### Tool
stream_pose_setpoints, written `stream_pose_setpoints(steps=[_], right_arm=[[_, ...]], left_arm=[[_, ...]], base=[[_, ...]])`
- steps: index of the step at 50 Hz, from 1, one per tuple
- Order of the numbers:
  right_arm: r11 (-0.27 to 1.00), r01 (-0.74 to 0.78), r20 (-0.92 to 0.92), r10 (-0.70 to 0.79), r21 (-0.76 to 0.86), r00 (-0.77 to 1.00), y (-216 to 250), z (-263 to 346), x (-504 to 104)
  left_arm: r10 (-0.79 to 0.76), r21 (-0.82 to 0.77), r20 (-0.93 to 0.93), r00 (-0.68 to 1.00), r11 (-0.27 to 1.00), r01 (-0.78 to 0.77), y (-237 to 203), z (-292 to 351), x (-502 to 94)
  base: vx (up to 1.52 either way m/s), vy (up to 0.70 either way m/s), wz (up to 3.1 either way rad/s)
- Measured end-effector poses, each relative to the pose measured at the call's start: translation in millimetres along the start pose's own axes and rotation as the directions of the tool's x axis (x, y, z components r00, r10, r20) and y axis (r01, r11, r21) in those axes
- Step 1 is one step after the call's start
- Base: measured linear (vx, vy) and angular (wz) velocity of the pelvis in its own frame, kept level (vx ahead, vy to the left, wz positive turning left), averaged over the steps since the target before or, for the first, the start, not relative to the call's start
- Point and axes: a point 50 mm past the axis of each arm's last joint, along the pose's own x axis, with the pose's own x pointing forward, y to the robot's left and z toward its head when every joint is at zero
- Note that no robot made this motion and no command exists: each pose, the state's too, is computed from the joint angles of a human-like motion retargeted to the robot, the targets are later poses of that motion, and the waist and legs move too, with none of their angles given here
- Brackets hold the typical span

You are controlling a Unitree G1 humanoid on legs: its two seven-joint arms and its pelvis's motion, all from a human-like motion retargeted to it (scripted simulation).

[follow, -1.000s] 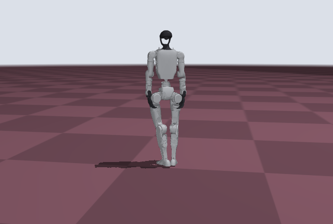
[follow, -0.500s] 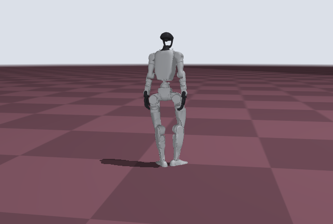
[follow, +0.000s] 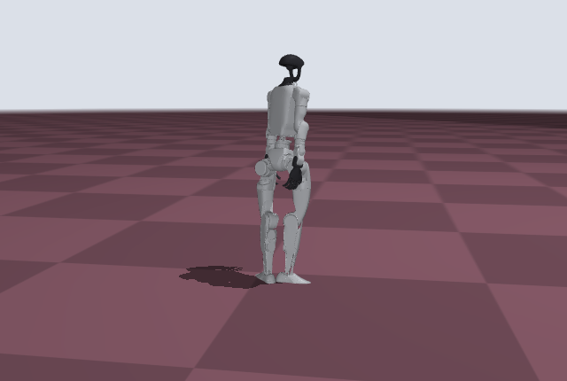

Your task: In place motions

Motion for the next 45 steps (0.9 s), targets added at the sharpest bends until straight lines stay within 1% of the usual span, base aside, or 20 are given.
stream_pose_setpoints(steps=[8,13,18,26,30,35,38,42,45], right_arm=[[0.999,-0.02,0.071,0.023,-0.042,0.997,10.0,23.6,0.5],[0.998,-0.029,0.102,0.035,-0.056,0.994,12.3,33.6,-0.2],[0.997,-0.033,0.093,0.04,-0.075,0.995,11.4,33.3,-0.4],[0.993,-0.039,0.061,0.046,-0.108,0.997,10.6,32.9,-1.0],[0.99,-0.033,0.049,0.04,-0.134,0.998,6.4,34.8,-2.3],[0.991,-0.01,0.04,0.015,-0.134,0.999,-2.4,36.4,-4.5],[0.993,0.006,0.035,-0.002,-0.121,0.999,-6.9,33.7,-5.1],[0.994,0.014,0.015,-0.012,-0.109,1.0,-10.6,27.7,-5.3],[0.994,0.015,-0.009,-0.016,-0.112,1.0,-10.9,23.8,-5.2]], left_arm=[[-0.026,0.03,-0.022,0.999,0.999,0.027,-9.0,-6.1,2.7],[0.002,0.017,-0.044,0.999,1.0,-0.001,-6.7,-13.5,2.9],[0.05,0.014,-0.071,0.996,0.999,-0.049,1.8,-21.7,1.4],[0.094,-0.089,-0.097,0.991,0.991,-0.102,5.3,-44.0,1.3],[0.109,-0.114,-0.104,0.989,0.986,-0.12,1.5,-48.2,2.3],[0.11,-0.134,-0.026,0.994,0.985,-0.112,-8.5,-32.4,5.9],[0.092,-0.117,0.019,0.996,0.989,-0.089,-14.6,-20.5,7.4],[0.043,-0.037,0.044,0.998,0.998,-0.041,-18.5,-9.4,7.6],[0.037,0.028,0.036,0.999,0.999,-0.038,-16.6,-6.8,6.9]], base=[[-0.1,0.2,-0.33],[-0.1,0.16,0.24],[-0.05,0.08,-0.79],[-0.08,0.07,-0.76],[-0.14,0.07,-0.82],[-0.2,0.08,-0.39],[-0.15,0.08,-1.05],[-0.1,0.05,-1.05],[-0.05,0.01,-0.75]])
